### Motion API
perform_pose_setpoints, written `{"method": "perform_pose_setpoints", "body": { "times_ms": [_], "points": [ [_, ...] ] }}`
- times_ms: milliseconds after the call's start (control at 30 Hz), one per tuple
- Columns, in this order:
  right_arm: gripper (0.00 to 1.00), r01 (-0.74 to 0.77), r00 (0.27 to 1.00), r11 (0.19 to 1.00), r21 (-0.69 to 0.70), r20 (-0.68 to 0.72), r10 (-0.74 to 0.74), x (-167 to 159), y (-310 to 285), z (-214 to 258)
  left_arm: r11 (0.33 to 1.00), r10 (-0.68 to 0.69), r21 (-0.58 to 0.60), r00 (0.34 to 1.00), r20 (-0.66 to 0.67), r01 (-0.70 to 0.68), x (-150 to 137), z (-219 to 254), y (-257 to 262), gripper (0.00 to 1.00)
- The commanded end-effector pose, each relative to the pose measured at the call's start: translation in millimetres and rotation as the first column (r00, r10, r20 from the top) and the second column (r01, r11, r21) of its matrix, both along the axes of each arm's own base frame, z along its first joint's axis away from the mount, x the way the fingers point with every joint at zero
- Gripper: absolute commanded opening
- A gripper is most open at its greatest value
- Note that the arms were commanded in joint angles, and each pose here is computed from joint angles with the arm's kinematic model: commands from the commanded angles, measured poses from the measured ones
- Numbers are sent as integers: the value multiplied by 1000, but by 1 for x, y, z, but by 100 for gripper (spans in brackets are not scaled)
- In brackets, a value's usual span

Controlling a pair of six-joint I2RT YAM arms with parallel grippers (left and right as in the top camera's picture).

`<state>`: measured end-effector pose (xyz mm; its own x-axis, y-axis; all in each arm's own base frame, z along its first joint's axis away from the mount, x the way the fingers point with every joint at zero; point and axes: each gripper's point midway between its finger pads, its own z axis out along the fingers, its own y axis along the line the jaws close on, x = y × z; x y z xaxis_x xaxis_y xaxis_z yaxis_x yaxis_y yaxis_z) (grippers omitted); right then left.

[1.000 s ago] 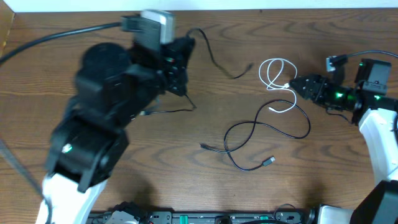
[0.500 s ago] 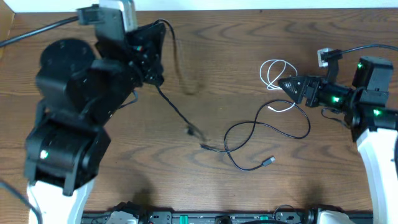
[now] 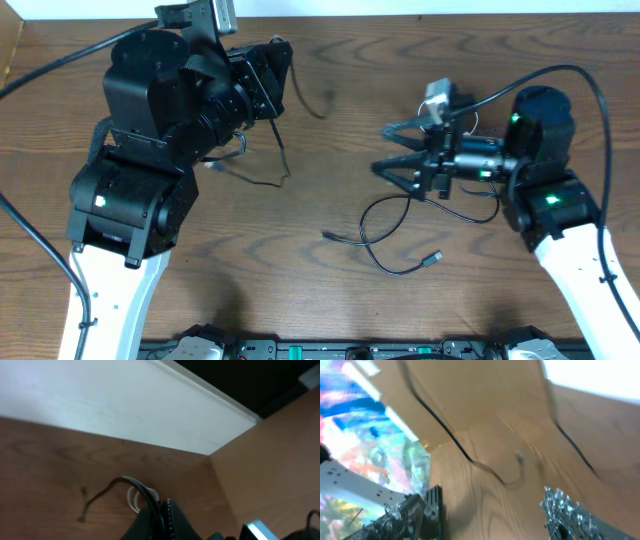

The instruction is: Untangle cables

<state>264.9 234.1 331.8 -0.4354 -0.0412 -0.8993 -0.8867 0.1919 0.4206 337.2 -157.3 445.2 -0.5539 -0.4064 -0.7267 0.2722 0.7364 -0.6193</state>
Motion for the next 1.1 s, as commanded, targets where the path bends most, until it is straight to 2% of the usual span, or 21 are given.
{"method": "perform_pose_setpoints", "body": {
  "times_ms": [0,167,267,367,567,767,1067],
  "points": [
    [73,-80,996,996,35,37,79,-15,19,15,989,30,-142,996,-87,-42,-3,5,-1,7],
    [72,-101,994,992,72,48,98,-18,45,23,970,-1,-241,986,-167,-39,-9,5,-8,8],
    [72,-146,987,985,92,75,139,-24,59,27,967,-10,-252,984,-177,-35,-10,4,-10,7],
    [67,-185,978,977,106,112,173,-28,71,28,968,-9,-249,981,-196,-41,-11,0,-9,7],
    [53,-222,973,963,154,97,209,-29,96,28,969,-2,-238,965,-261,-62,-15,-13,-8,8],
    [21,-205,979,957,206,61,196,-24,107,32,973,2,-218,950,-313,-74,-20,-26,-7,8],
    [6,-200,980,957,210,53,193,-24,110,32,975,4,-209,942,-335,-79,-22,-31,-6,8]
  ]
}}
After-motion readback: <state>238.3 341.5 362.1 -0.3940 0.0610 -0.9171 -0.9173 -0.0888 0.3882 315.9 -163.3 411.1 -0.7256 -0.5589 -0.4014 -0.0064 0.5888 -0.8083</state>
